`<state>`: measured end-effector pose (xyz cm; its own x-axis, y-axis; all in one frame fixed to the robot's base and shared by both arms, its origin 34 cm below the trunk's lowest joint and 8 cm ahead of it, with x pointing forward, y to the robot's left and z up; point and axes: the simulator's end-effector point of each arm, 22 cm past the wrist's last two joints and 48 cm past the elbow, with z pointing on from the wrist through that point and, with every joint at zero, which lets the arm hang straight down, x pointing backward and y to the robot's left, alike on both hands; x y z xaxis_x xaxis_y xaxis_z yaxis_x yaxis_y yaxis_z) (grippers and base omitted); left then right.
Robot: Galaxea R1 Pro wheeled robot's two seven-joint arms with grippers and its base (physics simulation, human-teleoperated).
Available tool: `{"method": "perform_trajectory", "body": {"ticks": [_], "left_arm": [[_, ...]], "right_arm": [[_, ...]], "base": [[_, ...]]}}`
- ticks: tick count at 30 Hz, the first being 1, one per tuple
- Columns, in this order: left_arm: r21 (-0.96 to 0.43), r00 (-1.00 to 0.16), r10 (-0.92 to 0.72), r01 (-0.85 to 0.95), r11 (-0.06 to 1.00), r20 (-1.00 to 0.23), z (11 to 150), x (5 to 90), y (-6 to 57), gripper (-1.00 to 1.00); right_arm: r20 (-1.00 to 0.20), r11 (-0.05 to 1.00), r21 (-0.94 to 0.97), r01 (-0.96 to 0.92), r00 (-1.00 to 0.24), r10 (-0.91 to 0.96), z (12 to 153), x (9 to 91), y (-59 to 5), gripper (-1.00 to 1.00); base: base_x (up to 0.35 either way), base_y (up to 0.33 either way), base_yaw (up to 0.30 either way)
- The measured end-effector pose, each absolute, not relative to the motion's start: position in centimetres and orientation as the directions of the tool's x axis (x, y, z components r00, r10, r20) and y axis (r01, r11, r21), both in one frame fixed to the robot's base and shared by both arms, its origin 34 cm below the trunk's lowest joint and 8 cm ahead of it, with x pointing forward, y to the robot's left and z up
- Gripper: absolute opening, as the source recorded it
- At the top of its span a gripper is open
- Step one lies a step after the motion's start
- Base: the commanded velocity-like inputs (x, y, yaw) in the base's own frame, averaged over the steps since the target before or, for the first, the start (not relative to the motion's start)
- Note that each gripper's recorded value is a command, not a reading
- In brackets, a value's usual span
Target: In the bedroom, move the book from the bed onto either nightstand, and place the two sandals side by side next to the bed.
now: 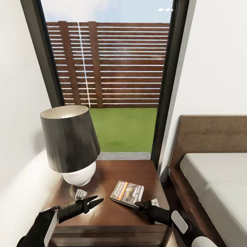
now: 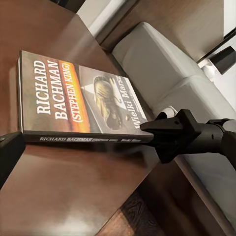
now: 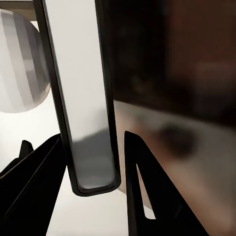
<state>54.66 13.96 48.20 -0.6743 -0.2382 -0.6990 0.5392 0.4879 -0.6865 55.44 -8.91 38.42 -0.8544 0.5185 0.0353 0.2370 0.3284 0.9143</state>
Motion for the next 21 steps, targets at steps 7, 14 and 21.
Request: {"method": "perform_trajectory", "body": {"ticks": [7, 14, 21], "left_arm": [[-0.686, -0.674, -0.238, 0.539, 0.488, -0.699, 48.2, 54.66, 13.96, 1.0], [-0.686, -0.674, -0.238, 0.539, 0.488, -0.699, 48.2, 54.66, 13.96, 1.0], [-0.686, -0.674, -0.238, 0.539, 0.488, -0.699, 48.19, 54.66, 13.96, 1.0]], "right_arm": [[0.036, 0.328, 0.914, 0.239, -0.854, 0.519, 38.42, 55.46, -8.91, 1.0], [0.037, 0.328, 0.914, 0.239, -0.854, 0.519, 38.42, 55.46, -8.91, 1.0], [0.036, 0.329, 0.914, 0.239, -0.854, 0.519, 38.41, 55.46, -8.91, 1.0]], "base": [[0.0, 0.0, 0.0], [0.0, 0.0, 0.0], [0.0, 0.0, 0.0]]}}
